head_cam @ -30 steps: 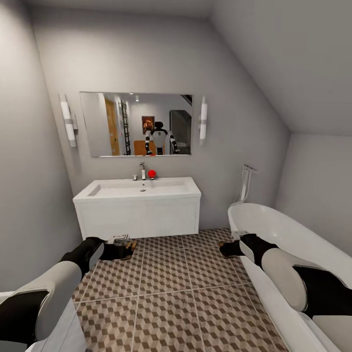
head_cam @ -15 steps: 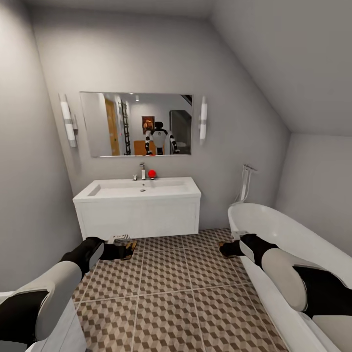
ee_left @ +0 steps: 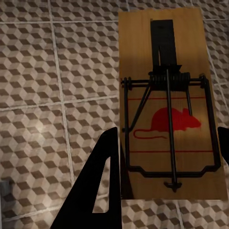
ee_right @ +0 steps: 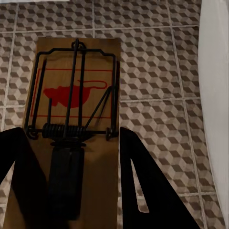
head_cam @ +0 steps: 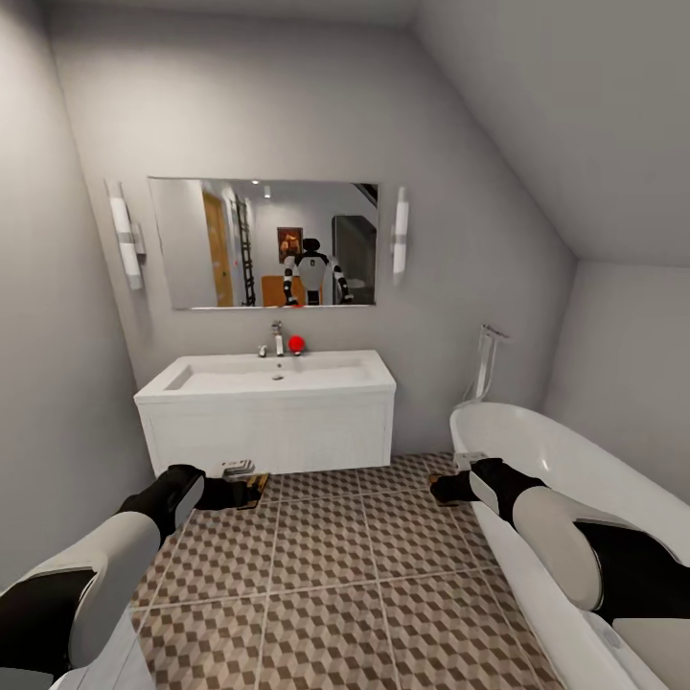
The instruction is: Take the four mousetraps from the cabinet in the bathroom and place them on the bathroom floor. Make sure all four end up on the same floor surface, and ensure that at least two of them are either under or directly next to the same bathroom sink.
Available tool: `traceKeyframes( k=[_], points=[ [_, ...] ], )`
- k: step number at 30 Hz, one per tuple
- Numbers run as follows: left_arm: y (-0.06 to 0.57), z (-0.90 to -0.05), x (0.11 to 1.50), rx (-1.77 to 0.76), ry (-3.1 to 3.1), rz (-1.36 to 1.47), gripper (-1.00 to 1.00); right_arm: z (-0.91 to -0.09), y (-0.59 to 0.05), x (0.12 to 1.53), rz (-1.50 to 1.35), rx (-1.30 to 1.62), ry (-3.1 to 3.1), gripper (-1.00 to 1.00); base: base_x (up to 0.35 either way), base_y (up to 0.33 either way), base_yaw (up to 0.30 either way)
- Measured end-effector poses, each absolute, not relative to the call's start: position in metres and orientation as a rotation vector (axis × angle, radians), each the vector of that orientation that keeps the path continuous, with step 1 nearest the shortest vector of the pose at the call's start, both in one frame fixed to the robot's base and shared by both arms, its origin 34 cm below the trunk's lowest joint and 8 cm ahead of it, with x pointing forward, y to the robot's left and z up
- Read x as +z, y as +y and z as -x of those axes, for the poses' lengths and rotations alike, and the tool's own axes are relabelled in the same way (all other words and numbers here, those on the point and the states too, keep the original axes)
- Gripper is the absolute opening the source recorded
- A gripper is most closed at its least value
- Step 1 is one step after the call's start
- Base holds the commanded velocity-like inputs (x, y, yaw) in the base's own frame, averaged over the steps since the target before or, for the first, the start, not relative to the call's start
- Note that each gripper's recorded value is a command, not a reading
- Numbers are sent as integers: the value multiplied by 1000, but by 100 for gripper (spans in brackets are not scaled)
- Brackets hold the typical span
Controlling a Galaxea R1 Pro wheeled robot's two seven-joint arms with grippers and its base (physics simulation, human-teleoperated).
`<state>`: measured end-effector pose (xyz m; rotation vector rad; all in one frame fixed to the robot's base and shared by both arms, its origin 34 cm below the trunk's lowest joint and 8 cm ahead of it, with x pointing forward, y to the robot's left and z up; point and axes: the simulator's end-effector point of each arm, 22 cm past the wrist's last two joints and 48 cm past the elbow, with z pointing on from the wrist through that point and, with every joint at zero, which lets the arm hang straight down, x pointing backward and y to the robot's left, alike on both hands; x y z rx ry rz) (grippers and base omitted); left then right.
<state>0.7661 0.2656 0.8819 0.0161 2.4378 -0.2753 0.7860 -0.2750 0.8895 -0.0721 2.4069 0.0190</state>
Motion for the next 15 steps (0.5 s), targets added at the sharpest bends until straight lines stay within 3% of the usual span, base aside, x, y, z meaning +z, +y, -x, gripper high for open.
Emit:
traceKeyframes(
  k=[6,15],
  points=[
    [265,-766,882,-275,2438,-17,-100,-786,-275,889,72,18,2407,-100,242,0,0],
    [265,-766,881,-274,2439,-18,-100,-786,-275,889,72,17,2408,-100,45,0,0]
  ],
)
